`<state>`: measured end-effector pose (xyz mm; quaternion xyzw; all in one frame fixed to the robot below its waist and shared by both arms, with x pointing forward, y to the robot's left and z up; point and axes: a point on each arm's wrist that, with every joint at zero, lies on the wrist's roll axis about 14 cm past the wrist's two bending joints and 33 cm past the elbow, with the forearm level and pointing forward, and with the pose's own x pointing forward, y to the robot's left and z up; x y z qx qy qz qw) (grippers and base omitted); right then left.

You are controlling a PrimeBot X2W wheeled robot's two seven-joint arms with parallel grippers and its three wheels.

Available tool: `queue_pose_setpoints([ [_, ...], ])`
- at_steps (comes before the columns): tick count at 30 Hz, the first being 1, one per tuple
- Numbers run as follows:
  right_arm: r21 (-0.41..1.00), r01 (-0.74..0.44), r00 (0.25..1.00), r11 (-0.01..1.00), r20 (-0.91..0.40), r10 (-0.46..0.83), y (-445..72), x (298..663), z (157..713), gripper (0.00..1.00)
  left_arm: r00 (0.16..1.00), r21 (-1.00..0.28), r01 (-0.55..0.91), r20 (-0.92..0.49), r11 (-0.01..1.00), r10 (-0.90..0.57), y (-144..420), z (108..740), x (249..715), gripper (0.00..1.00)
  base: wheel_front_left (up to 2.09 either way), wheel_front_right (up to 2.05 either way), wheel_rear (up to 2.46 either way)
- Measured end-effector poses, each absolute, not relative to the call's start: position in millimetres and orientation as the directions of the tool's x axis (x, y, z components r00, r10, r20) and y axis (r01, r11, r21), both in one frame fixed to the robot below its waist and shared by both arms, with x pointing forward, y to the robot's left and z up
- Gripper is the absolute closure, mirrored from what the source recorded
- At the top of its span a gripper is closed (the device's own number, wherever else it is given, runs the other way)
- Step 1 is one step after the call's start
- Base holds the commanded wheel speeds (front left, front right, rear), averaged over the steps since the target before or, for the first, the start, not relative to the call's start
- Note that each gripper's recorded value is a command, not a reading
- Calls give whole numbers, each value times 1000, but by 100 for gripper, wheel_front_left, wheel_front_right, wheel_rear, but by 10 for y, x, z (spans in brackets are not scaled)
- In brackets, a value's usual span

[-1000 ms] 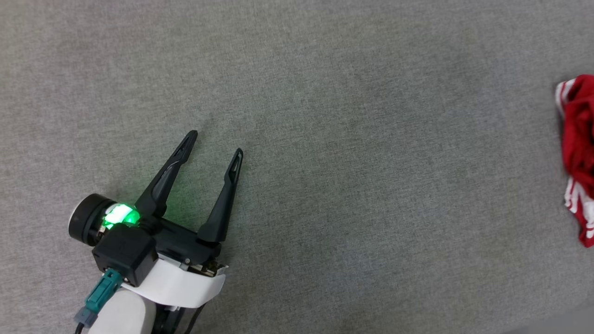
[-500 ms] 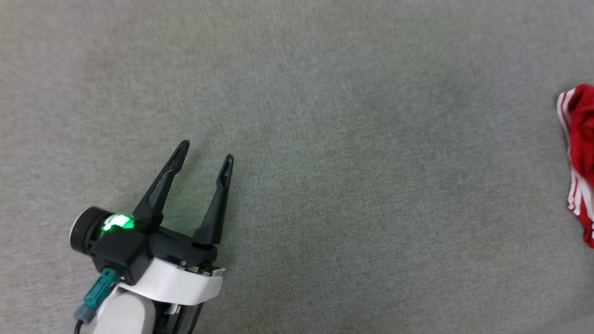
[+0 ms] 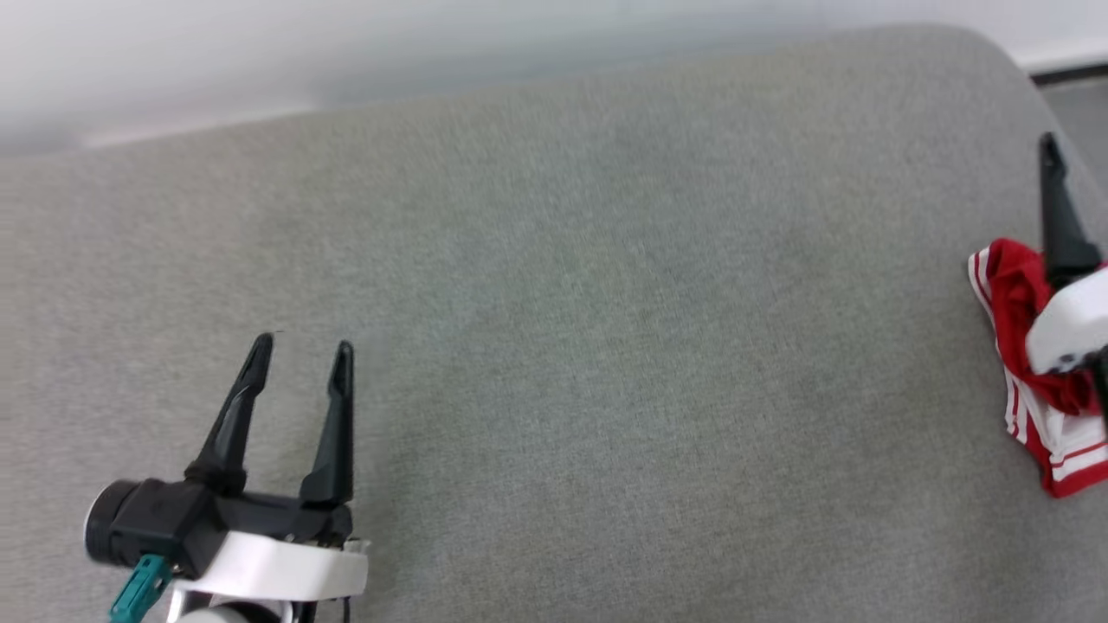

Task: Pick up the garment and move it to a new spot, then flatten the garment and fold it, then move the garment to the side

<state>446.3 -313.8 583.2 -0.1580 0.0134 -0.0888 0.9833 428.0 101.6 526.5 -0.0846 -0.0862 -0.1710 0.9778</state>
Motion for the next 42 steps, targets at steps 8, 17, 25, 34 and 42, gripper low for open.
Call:
queue_pose_setpoints([
  [8, -98, 87, 986, 991, 147, -72, -2543, 4169, 6021, 0, 953, -127, 245, 215, 961, -215, 1349, 5415, 3995, 0, 0, 0, 0],
  [17, 29, -56, 988, 998, 143, 51, -1973, 3996, 5665, 0, 979, -132, 126, 174, 983, -102, 1689, 5321, 3733, 0, 0, 0, 0],
  [25, 91, -106, 990, 990, 102, 97, -1731, 3895, 5361, 0, 988, -131, 74, 144, 989, -55, 1805, 5232, 3618, 0, 0, 0, 0],
  [34, 96, -109, 991, 989, 87, 101, -1686, 3871, 5252, 0, 985, -127, 83, 161, 988, -62, 1781, 5289, 3617, 0, 0, 0, 0],
  [42, 92, -105, 992, 990, 78, 98, -1689, 3858, 5220, 0, 982, -118, 101, 173, 988, -79, 1731, 5329, 3626, 0, 0, 0, 0],
])
